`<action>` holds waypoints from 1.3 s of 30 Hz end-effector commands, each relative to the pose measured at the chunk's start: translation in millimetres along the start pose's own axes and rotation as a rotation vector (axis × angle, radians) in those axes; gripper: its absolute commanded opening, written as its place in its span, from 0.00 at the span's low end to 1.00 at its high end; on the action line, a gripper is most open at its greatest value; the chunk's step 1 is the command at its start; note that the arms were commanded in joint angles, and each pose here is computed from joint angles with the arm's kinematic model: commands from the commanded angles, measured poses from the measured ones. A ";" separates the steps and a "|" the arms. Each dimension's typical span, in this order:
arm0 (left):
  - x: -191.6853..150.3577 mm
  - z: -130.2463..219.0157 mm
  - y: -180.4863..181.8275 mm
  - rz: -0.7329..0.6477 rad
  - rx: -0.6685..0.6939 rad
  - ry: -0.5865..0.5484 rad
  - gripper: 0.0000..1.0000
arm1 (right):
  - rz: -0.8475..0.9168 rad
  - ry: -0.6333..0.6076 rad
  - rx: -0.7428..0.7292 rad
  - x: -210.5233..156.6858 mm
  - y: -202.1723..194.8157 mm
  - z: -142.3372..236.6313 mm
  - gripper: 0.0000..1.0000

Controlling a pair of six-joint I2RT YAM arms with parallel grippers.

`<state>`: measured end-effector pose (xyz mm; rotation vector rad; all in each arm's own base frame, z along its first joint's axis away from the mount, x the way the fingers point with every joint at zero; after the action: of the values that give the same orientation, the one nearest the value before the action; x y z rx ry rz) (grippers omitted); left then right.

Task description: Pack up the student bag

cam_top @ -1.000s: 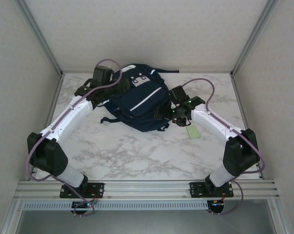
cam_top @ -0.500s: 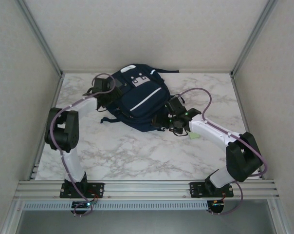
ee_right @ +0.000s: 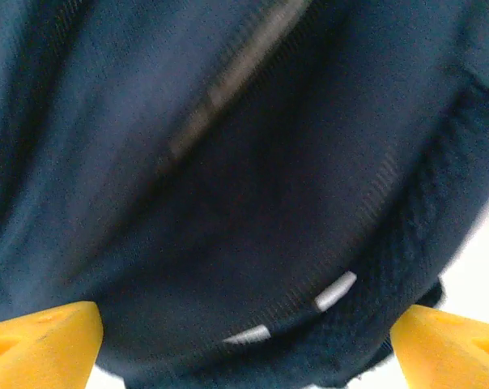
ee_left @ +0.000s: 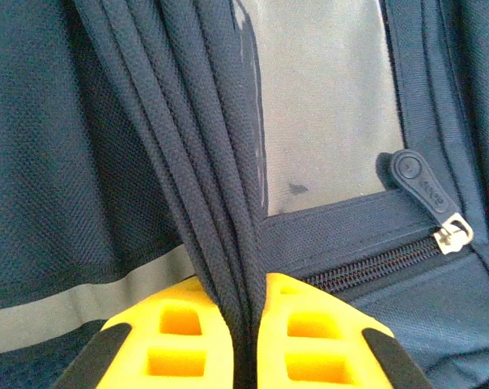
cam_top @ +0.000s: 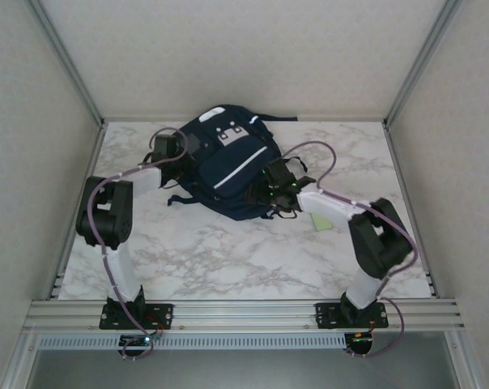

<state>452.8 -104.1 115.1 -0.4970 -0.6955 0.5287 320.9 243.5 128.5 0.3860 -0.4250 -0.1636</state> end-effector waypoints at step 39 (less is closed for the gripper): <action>-46.6 120.3 13.2 0.328 -0.013 -0.190 0.00 | 0.152 0.050 0.247 -79.6 188.5 -12.8 0.33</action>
<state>329.2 -79.2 138.8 -0.4704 -0.7815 0.9107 249.1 427.0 145.2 0.5672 -0.3077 0.1181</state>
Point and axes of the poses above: each hand's point on the last joint's axis, 136 mm out from that joint toward the fingers, its own z axis back along the fingers, its own y axis along the line the jaws close on, x = y × z, the point moved 6 cm from there along z, back along the fingers, and after that the axes turned 6 degrees about -z, right-handed, at the moved point
